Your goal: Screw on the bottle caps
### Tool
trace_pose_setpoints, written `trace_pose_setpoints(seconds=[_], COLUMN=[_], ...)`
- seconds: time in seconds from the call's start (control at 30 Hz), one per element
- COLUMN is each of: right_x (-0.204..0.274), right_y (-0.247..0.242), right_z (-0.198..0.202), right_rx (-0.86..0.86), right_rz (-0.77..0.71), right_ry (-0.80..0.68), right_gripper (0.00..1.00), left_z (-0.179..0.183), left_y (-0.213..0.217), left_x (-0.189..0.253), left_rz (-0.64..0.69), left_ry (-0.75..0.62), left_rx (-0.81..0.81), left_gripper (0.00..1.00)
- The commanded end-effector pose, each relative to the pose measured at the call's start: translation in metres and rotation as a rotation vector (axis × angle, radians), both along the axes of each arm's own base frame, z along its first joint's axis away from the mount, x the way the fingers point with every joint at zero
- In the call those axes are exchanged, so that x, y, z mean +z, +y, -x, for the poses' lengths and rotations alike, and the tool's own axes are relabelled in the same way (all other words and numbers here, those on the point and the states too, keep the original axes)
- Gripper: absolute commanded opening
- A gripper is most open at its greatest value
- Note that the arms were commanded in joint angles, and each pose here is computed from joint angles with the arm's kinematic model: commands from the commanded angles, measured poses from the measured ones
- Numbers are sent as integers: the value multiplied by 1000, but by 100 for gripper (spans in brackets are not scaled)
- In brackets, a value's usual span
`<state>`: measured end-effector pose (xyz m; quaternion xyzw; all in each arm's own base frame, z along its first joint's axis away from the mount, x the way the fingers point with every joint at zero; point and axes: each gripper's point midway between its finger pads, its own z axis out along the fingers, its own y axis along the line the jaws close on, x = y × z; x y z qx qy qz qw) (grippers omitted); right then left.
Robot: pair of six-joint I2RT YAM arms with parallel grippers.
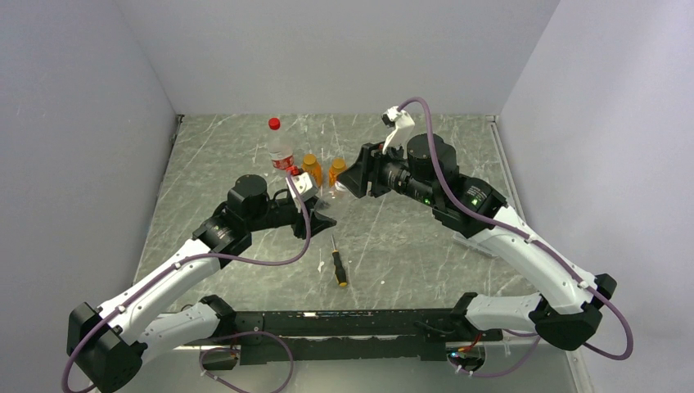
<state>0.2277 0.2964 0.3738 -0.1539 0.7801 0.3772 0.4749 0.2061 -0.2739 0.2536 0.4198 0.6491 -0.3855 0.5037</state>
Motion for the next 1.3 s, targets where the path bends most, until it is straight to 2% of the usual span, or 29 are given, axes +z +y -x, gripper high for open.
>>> trace_pose_setpoints(seconds=[0.0, 0.33, 0.53, 1.03, 1.27], right_x=[21, 8, 7, -5, -6], right_y=[5, 6, 10, 10, 13], right_z=[-3, -7, -4, -6, -4], right_rx=[-13, -42, -22, -43, -26], right_rz=[-49, -21, -30, -2, -12], right_ry=[-19, 24, 35, 65, 74], right_gripper=[52, 49, 42, 44, 39], left_z=[-1, 0, 0, -1, -1], left_y=[-2, 1, 1, 2, 3], left_x=[28, 29, 29, 30, 31], left_rz=[49, 48, 50, 53, 56], left_ry=[-50, -62, -60, -66, -64], left_rx=[-8, 3, 4, 13, 17], left_gripper=[0, 0, 0, 0, 0])
